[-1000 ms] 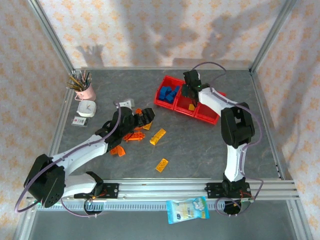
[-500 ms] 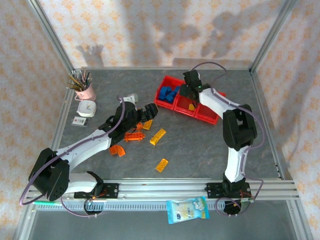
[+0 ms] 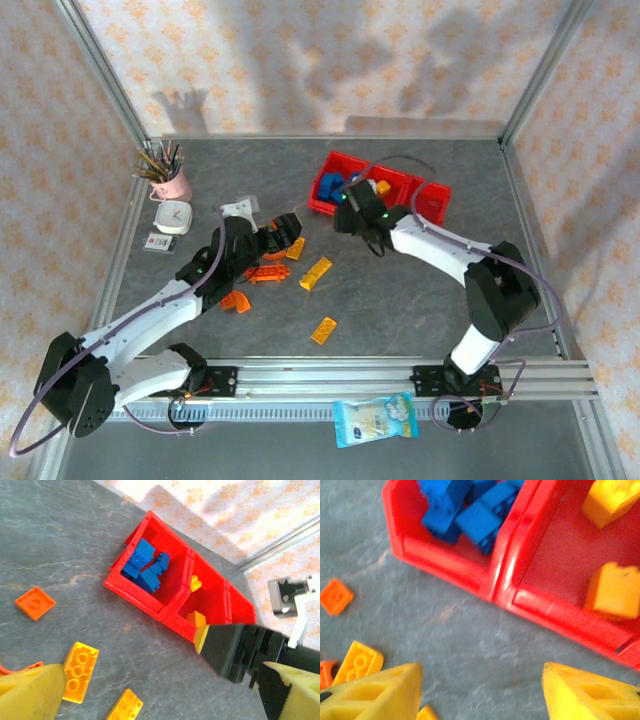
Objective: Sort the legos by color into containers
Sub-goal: Pick up the lego from the center of the table.
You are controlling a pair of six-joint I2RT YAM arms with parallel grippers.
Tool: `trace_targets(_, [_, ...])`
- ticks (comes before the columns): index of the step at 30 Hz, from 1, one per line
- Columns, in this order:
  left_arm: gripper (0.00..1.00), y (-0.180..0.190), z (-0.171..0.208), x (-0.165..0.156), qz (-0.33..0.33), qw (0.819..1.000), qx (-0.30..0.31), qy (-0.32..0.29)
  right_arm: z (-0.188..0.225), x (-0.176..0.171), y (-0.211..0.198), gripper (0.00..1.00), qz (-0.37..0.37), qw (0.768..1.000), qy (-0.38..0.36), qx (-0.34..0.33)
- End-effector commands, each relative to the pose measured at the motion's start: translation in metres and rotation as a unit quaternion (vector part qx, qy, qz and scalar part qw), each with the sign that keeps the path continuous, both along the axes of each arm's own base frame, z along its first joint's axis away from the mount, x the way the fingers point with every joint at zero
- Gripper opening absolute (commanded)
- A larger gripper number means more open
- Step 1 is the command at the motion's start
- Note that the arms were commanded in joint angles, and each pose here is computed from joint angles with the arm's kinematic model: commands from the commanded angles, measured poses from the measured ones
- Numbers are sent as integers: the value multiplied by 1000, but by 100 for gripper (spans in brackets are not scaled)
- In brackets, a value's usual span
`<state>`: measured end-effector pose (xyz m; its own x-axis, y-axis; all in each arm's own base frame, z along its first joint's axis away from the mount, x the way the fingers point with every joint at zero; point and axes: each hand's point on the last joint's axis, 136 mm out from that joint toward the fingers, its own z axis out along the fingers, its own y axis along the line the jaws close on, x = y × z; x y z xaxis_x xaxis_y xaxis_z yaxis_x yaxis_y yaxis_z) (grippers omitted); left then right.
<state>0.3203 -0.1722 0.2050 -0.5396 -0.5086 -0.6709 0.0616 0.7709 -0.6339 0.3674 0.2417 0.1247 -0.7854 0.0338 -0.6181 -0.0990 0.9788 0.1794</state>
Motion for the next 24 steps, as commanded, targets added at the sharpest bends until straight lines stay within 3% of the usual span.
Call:
trace_targets(1, [99,18,-15,-12,25,999,26,13,-1,-18,15,66,-21,1000,-2,21])
trace_targets(7, [99,38,-22,-26,54,998,28,18,-23,-53,59,73,-18,996,29,84])
trace_targets(15, [99,49,-25,-34,71,997,20,17,-51,-63,65,80,-66,996,41,40])
trace_targets(24, [99,48,-31,-32,68,997,18,21,-76,-56,60,81,-120,992,42,19])
